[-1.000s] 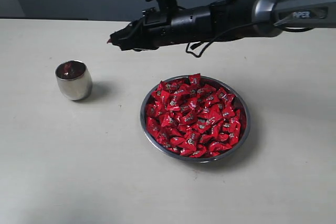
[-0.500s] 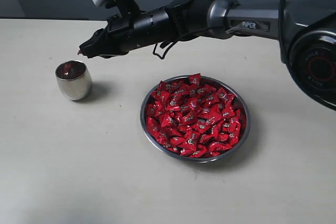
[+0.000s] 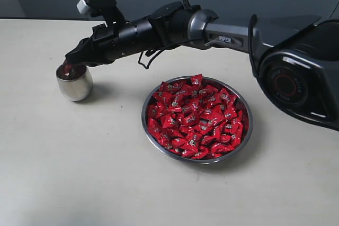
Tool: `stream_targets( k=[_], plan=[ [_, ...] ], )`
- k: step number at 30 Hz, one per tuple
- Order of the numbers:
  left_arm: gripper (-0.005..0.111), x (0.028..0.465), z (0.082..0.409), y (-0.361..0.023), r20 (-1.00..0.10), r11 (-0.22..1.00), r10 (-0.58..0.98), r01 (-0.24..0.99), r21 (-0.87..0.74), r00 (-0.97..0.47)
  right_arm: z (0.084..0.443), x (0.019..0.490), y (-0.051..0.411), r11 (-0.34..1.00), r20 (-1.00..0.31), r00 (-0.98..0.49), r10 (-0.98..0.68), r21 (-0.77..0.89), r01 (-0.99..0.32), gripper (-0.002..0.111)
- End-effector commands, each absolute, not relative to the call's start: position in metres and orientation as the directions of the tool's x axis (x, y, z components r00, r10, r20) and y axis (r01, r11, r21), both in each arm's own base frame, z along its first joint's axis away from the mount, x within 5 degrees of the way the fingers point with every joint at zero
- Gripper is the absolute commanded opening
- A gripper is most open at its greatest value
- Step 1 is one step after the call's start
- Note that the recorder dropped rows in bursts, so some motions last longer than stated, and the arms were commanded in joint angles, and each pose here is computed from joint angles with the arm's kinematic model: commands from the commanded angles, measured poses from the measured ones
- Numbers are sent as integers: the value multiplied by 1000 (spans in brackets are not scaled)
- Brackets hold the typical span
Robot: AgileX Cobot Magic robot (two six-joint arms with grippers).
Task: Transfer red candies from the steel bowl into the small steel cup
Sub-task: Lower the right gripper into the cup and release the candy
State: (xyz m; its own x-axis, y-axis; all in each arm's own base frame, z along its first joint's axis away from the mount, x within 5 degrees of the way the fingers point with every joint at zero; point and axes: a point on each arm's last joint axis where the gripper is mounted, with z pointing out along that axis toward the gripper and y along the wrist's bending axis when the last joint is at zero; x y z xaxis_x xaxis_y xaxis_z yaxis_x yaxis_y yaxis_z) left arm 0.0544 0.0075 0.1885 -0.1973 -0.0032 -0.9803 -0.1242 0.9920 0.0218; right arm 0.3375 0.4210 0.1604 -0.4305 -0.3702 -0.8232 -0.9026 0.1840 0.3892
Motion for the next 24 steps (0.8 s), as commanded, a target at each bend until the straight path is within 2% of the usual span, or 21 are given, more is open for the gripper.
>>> stream_targets(
  k=[1,5,14,24],
  plan=[
    [0,54,187,7,-980,992,-6,-125,19,-197,158,331,432,165,-820,-422,-387,389,-906,-1],
    [0,54,187,7,-980,992,-6,-125,19,-197,157,331,435,172,-824,-410,-392,372,-912,-1],
    [0,54,187,7,-980,992,-6,-125,19,-197,156,343,431,277,-825,-440,-354,358,-892,-1],
    [0,54,187,7,-980,992,-6,-125,19,-197,156,342,435,301,-834,-428,-350,332,-894,-1]
  ],
)
